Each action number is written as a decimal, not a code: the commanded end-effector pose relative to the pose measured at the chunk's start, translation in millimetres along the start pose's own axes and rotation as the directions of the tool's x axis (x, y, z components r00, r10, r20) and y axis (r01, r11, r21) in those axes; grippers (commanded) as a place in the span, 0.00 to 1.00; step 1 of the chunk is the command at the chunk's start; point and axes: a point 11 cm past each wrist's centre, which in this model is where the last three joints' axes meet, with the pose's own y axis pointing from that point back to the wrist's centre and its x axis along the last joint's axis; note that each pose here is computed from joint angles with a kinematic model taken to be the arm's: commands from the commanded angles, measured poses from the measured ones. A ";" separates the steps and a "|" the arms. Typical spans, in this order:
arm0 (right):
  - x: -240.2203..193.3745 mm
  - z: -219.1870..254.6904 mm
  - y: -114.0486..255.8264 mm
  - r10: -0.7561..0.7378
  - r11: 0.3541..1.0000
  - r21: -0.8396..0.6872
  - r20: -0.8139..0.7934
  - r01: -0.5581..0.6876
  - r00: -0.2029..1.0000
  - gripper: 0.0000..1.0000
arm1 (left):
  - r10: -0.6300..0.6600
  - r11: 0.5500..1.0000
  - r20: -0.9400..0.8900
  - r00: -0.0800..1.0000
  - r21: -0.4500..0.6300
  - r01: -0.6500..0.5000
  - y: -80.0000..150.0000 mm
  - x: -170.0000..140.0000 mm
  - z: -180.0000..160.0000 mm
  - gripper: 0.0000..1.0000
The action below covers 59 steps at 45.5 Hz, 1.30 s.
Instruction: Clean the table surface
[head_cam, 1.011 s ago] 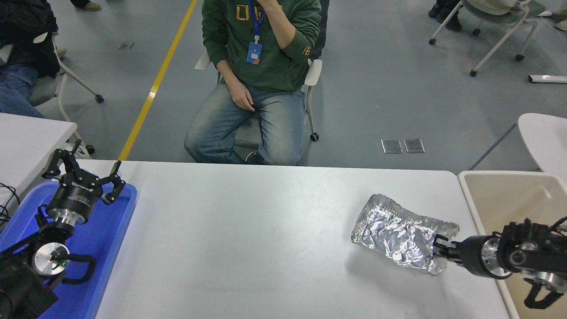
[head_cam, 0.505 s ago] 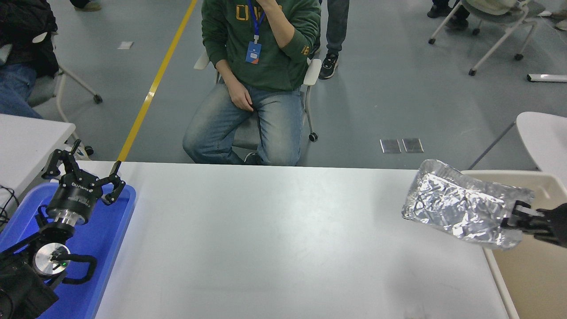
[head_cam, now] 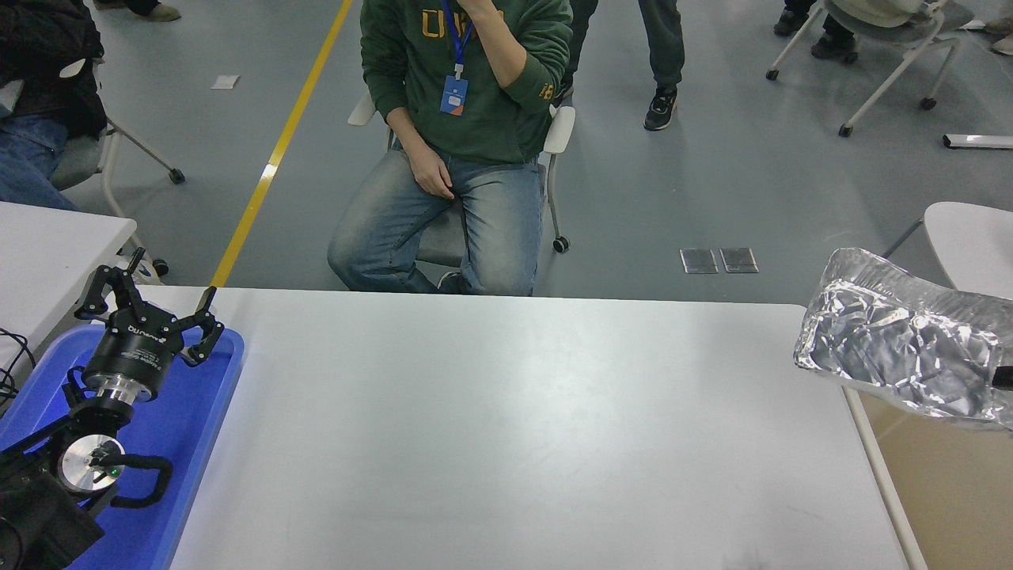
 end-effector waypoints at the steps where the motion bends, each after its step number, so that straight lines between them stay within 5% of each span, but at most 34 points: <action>1: 2.0 1.8 5.7 0.003 1.000 -0.003 -0.004 -0.003 1.000 0.00 | 0.000 1.000 0.000 1.000 0.000 0.000 0.0 0.0 0.0 1.00; 14: 6.6 4.8 4.6 0.021 1.000 -0.015 0.001 -0.021 1.000 0.00 | 0.000 1.000 0.000 1.000 0.000 0.000 0.0 0.0 0.0 1.00; 36: 46.5 11.3 -34.8 0.316 0.948 -0.074 0.171 -0.308 0.933 0.00 | 0.000 1.000 0.000 1.000 0.000 0.000 0.0 0.0 0.0 1.00; 59: 41.0 77.8 -140.1 0.683 0.717 -0.424 0.263 -0.554 0.682 0.00 | 0.000 1.000 0.000 1.000 0.000 0.000 0.0 0.0 0.0 1.00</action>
